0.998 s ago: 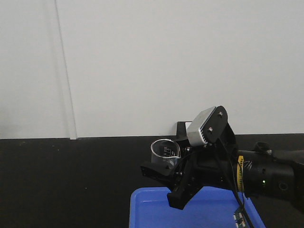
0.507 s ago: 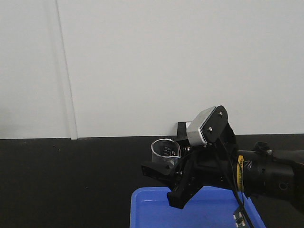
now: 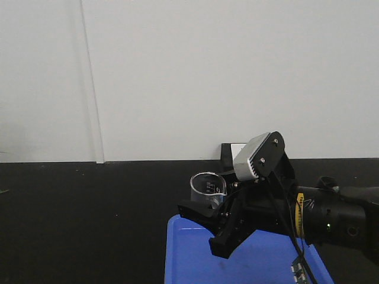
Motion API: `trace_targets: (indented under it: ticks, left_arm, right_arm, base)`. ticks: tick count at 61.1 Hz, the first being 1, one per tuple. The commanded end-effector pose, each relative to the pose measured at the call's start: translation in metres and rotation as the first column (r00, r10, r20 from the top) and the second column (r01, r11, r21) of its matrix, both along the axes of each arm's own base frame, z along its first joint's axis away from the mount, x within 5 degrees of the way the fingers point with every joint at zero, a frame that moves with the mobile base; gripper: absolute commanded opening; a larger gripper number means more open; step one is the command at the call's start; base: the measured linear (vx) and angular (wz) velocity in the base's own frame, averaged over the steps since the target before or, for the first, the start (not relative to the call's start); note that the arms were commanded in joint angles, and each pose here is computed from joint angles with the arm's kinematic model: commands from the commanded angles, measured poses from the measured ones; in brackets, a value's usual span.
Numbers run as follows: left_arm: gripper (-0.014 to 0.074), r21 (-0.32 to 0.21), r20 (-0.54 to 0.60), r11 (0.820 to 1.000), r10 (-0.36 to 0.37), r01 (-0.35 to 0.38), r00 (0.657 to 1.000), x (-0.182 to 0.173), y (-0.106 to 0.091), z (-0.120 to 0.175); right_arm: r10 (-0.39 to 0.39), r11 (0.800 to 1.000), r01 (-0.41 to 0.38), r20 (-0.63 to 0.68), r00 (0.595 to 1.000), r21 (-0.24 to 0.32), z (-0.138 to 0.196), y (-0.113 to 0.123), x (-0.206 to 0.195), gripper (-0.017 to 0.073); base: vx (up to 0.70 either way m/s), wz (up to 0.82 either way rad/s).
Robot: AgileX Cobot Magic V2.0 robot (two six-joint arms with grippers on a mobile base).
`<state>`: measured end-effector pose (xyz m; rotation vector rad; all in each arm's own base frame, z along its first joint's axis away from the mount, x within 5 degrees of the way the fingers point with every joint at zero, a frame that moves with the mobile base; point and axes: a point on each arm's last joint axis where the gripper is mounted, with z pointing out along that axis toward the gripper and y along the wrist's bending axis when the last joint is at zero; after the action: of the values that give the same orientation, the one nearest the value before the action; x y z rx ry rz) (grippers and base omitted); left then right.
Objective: Move beaker to silver tray on left bench
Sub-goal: 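Drive the base to the bench with the silver tray, beaker held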
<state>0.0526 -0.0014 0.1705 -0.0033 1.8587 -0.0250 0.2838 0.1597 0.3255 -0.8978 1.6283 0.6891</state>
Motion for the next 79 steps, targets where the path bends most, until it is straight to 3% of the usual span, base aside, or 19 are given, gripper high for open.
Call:
trace_targets:
  ticks: [1,79]
  left_arm:
    - [0.0001,-0.008,0.066,1.0,0.0,0.0,0.998,0.0018,-0.0001,0.001]
    - [0.0001,-0.008,0.066,1.0,0.0,0.0,0.998,0.0018,-0.0001,0.001]
  right_arm:
    - [-0.006,0.998,0.003,0.049,0.999,0.069,0.0247,-0.0018,-0.0042,-0.0011]
    - [-0.004,0.998,0.001,0.049,0.999,0.07,0.0247,-0.0017,-0.0043,-0.0011]
  base:
    - [-0.23,0.05]
    - [-0.32,0.07]
